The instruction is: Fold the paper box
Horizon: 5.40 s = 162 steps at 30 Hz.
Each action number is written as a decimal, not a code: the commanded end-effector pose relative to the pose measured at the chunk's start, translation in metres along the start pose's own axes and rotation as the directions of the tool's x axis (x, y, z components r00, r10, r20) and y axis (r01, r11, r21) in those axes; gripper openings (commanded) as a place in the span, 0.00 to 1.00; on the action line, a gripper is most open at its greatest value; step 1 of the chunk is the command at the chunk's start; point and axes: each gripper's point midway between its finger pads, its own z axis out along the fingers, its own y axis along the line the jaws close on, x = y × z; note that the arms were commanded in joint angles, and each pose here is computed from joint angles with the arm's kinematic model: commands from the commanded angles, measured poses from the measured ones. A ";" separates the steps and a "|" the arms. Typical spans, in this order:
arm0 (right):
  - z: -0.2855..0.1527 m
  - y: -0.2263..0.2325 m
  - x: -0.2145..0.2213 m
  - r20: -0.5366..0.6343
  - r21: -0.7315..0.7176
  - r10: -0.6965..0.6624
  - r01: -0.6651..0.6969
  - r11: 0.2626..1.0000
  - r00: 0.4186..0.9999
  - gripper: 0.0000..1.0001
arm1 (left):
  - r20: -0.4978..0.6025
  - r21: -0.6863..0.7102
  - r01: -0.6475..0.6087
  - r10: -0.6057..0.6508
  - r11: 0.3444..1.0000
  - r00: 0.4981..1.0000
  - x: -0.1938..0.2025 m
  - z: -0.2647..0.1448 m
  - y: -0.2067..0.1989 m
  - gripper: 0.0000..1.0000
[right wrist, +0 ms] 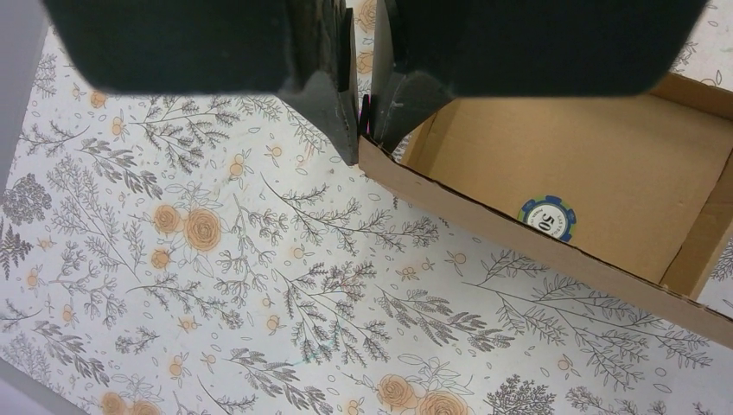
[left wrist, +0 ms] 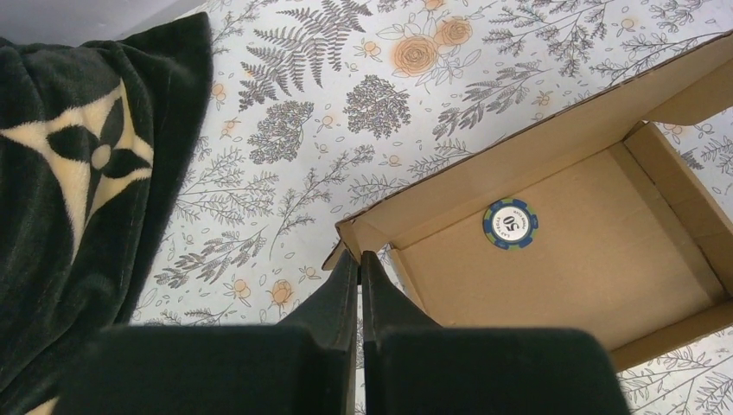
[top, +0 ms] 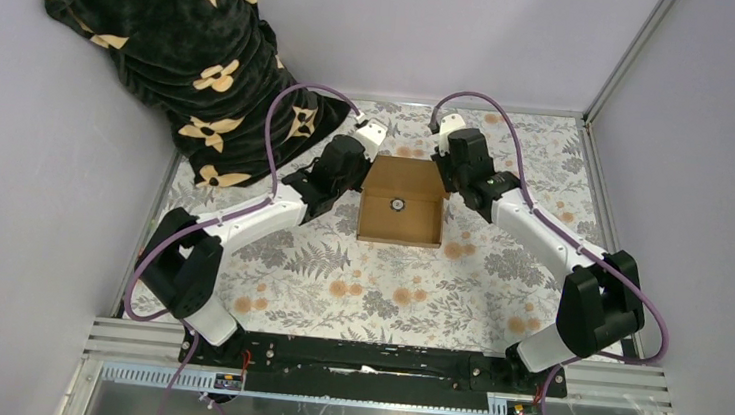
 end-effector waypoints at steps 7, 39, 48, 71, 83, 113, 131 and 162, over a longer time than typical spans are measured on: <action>-0.004 0.026 -0.022 0.050 -0.095 0.014 -0.009 0.995 0.999 0.21 | 0.085 0.012 0.024 -0.025 1.000 0.996 -0.016 0.003 -0.011 0.05; 0.001 -0.013 -0.004 -0.024 -0.015 -0.006 0.005 1.000 1.000 0.29 | 0.073 0.079 0.031 -0.037 0.996 0.997 -0.025 0.001 0.023 0.17; 0.003 -0.014 -0.006 -0.020 -0.024 -0.001 0.001 1.000 1.000 0.31 | 0.068 0.079 0.037 -0.042 0.996 0.997 -0.021 0.010 0.028 0.17; 0.009 -0.013 -0.008 -0.021 -0.054 -0.006 0.004 0.999 1.000 0.26 | 0.093 0.127 0.056 -0.068 0.990 0.993 -0.031 0.028 0.035 0.16; 0.011 -0.014 -0.014 -0.012 -0.059 0.001 -0.002 0.998 1.000 0.27 | 0.092 0.141 0.049 -0.063 0.989 0.994 -0.032 0.035 0.033 0.16; 0.019 -0.011 -0.011 -0.032 -0.071 0.006 -0.008 0.997 0.999 0.18 | 0.088 0.137 0.050 -0.062 0.989 0.994 -0.031 0.039 0.036 0.08; 0.019 -0.007 -0.013 -0.031 -0.089 0.024 -0.027 0.996 0.999 0.06 | 0.083 0.060 0.115 -0.120 0.992 0.989 -0.033 0.040 0.048 0.04; 0.030 0.001 -0.011 -0.057 -0.137 0.008 -0.015 0.990 0.998 0.06 | 0.020 0.087 0.072 -0.074 0.994 0.997 -0.034 0.041 0.040 0.13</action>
